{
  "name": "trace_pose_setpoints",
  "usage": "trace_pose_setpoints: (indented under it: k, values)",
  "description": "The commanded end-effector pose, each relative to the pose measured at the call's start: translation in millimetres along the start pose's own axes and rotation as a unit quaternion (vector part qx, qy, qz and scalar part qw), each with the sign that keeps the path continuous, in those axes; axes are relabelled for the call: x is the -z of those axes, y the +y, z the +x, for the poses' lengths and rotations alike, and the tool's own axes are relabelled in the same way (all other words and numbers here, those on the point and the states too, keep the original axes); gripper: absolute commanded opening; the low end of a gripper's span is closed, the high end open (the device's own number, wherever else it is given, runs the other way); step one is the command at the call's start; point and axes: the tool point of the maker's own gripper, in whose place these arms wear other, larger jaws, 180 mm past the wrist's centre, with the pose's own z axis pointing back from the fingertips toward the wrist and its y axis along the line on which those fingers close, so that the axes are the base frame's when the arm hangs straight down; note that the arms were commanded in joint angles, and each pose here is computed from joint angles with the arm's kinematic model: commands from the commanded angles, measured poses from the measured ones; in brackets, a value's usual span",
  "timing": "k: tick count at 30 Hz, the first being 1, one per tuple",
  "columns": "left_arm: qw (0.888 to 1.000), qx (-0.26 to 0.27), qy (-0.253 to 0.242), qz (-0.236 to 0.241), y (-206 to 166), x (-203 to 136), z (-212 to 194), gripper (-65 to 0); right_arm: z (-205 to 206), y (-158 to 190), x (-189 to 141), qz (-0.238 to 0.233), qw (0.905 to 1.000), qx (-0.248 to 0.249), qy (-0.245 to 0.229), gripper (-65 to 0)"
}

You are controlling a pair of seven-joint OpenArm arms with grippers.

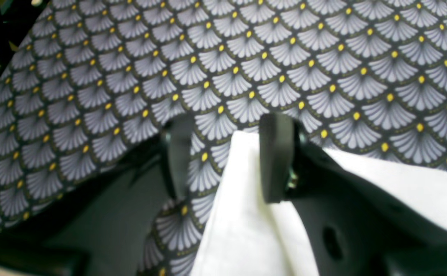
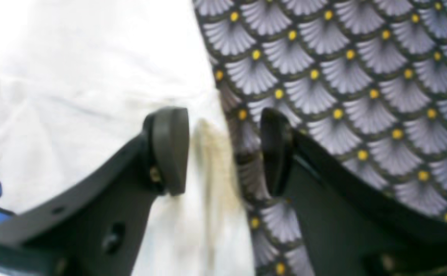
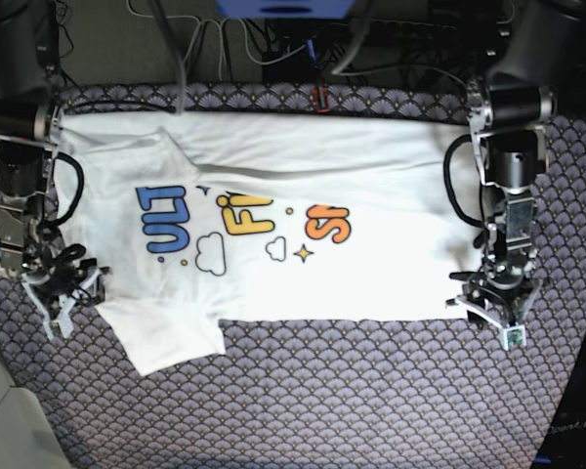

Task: Fold the T-shirt properly
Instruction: 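Grasp the opposite sleeve and hem edge with both grippers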

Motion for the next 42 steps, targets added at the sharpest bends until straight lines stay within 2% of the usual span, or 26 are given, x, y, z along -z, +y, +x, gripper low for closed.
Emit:
trace_pose_setpoints:
  k: [1, 4, 8, 10, 14, 15, 18, 22, 25, 30, 33, 36, 40, 42]
  values:
    - [0.999, -0.001, -0.038, 0.005, 6, 2, 32, -36.7, 29, -11, -6, -0.01, 0.9993, -0.003, -0.035, -34.4]
    - [0.999, -0.001, -0.036, 0.005, 6, 2, 30, -36.7, 26, -1, -1, -0.001, 0.9994, 0.0, -0.034, -34.7]
    - [1.0, -0.003, -0.01, 0.005, 5, 5, 9, -36.8, 18, 5, 1, 0.003, 0.9996, 0.003, -0.027, -36.1]
    - [1.0, -0.004, -0.008, 0.003, 3, 5, 8, -36.8, 14, 5, 2, 0.0, 0.9997, 0.004, -0.024, -42.1]
    - [1.0, -0.004, -0.008, 0.004, 3, 5, 8, -36.6, 11, -6, 1, -0.031, 0.9992, 0.015, -0.022, -62.9]
    - [1.0, -0.005, -0.008, 0.003, 2, 5, 8, -36.6, 8, -6, 1, -0.031, 0.9992, 0.016, -0.019, -65.0]
    - [1.0, -0.006, -0.009, 0.003, 2, 5, 8, -36.6, 5, -6, 1, -0.031, 0.9993, 0.016, -0.017, -65.0]
    - [0.999, -0.006, -0.044, 0.003, 2, 5, 20, -36.6, 4, -5, 2, -0.03, 0.9993, 0.016, -0.016, -65.0]
    - [1.0, -0.006, -0.02, 0.004, 3, 6, -3, -36.6, 3, -5, 2, -0.03, 0.9993, 0.016, -0.014, -65.0]
    - [1.0, -0.014, 0.005, 0.005, 2, 10, -17, -36.7, 3, -5, 2, -0.03, 0.9993, 0.016, -0.014, -65.0]
    - [1.0, -0.013, -0.019, 0.004, 1, 11, -10, -36.7, 3, -5, 2, -0.03, 0.9993, 0.016, -0.013, -65.0]
    - [1.0, -0.016, -0.002, 0.005, 1, 11, -26, -36.7, 3, -5, 2, -0.03, 0.9994, 0.015, -0.012, -65.0]
    - [1.0, -0.019, -0.001, 0.004, -1, 13, -24, -37.1, 3, -5, 2, -0.03, 0.9994, 0.015, -0.012, -65.0]
    - [1.0, -0.018, 0.004, 0.004, -1, 13, -27, -39.5, 3, -5, 2, -0.03, 0.9994, 0.015, -0.012, -65.0]
